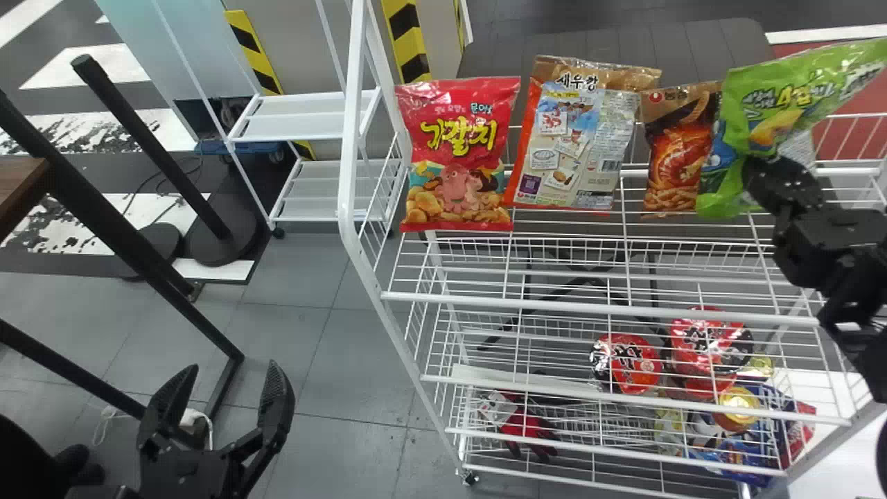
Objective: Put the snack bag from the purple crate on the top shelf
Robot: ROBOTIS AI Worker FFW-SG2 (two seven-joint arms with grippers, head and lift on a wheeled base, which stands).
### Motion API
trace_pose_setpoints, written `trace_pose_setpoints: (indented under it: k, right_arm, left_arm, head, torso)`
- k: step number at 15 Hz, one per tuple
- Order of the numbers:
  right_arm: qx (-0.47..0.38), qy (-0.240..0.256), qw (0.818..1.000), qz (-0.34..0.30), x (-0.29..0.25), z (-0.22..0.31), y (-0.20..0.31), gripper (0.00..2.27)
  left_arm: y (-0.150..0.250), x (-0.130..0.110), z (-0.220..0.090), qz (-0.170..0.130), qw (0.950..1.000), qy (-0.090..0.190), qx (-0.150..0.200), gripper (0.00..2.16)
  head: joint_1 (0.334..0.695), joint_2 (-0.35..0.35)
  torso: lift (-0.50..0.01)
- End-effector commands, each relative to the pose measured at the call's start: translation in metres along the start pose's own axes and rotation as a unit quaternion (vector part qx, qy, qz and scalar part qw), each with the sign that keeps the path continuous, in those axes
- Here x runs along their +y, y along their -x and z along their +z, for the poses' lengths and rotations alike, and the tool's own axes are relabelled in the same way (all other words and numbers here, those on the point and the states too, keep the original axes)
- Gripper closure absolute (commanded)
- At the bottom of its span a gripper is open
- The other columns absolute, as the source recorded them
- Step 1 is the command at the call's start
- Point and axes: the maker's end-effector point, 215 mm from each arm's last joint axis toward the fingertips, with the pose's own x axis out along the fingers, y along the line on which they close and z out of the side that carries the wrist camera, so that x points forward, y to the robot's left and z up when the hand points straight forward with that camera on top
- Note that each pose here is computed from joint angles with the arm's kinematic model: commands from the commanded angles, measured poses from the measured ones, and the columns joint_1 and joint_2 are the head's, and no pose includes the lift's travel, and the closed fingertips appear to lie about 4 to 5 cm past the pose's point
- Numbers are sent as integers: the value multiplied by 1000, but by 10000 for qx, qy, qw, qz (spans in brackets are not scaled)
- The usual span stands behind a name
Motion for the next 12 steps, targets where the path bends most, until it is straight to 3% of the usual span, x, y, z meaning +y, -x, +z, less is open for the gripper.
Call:
trace_pose_setpoints:
  k: [1, 12]
  right_arm:
    - [-55, -29, 9997, -233, -17, 4, 2, 2118]
    - [-196, -163, 9942, -1041, -80, -8, -3, 2115]
  left_arm:
    - [-2, 3, -3, -1, 10000, 7, 21, 73]
    - [-6, 3, -5, -32, 10000, 3, 13, 76]
  head:
    - [695, 239]
    - [695, 163]
  torso:
    - [0]
    - [0]
